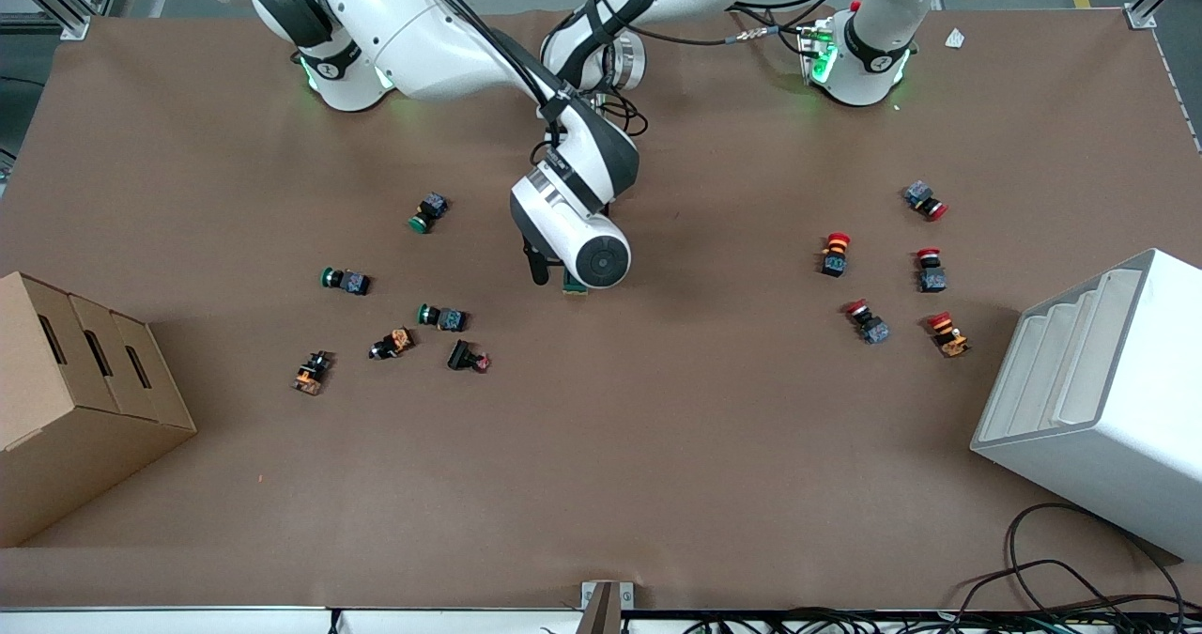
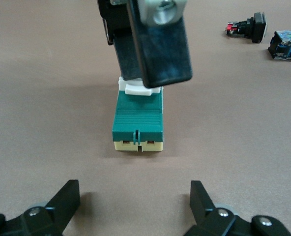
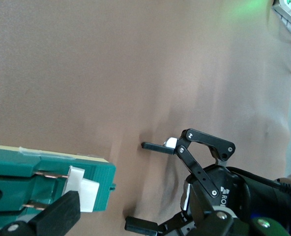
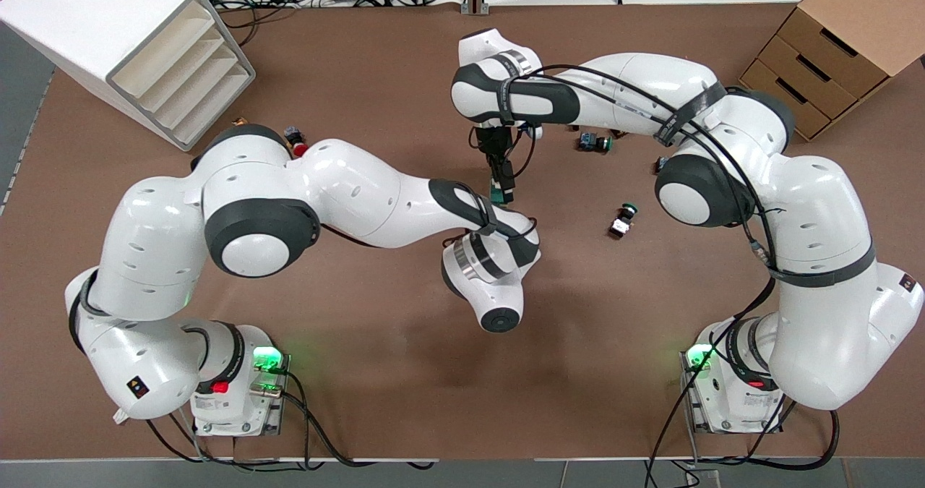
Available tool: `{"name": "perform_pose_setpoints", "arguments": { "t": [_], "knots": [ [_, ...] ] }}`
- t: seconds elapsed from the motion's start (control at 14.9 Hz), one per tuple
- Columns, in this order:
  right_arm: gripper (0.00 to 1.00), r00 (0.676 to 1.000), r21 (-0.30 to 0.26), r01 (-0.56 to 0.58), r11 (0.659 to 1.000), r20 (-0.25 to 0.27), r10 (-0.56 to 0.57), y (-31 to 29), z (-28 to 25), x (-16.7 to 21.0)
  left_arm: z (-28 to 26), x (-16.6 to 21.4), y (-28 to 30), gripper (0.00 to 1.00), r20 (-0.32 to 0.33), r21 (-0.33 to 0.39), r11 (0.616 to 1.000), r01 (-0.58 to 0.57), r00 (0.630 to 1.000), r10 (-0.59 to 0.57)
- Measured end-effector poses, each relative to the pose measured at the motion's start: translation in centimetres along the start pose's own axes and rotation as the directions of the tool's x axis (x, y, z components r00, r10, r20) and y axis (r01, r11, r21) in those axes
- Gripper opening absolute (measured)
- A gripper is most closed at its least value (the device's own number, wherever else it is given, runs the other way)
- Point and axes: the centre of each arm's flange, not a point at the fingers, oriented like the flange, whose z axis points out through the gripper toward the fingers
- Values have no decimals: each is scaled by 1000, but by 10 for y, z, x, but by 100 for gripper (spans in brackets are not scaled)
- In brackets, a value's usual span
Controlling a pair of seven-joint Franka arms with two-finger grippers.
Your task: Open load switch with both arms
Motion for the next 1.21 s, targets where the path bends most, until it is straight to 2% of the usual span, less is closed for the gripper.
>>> {"name": "perform_pose_setpoints", "arguments": {
  "t": [0.27, 0.47, 0.74, 0.94, 1.07, 1.21],
  "knots": [
    [100, 1000, 2, 1, 1000, 1, -1, 0, -1, 1, 0, 0, 0, 100, 0, 0, 1000, 0, 1000, 0],
    [100, 999, 35, 29, 999, 16, -30, 1, -22, 6, 0, 0, 0, 100, 0, 0, 1000, -1, 1000, 1],
    [100, 989, 69, 146, 987, 16, -147, 4, -69, 47, 0, 1, 0, 100, -1, 0, 1000, -13, 1000, 13],
    [100, 949, 150, 315, 937, -63, -309, 12, -125, 102, 0, 1, 2, 100, 0, -1, 1000, -11, 1000, 11],
    [100, 907, 188, 422, 887, -88, -412, 23, -164, 146, 0, 3, 5, 100, 8, -4, 1000, -18, 1000, 18],
    [100, 851, 213, 526, 824, -115, -513, 32, -193, 200, 0, 9, 10, 100, 33, 21, 999, -25, 999, 25]
  ]
}}
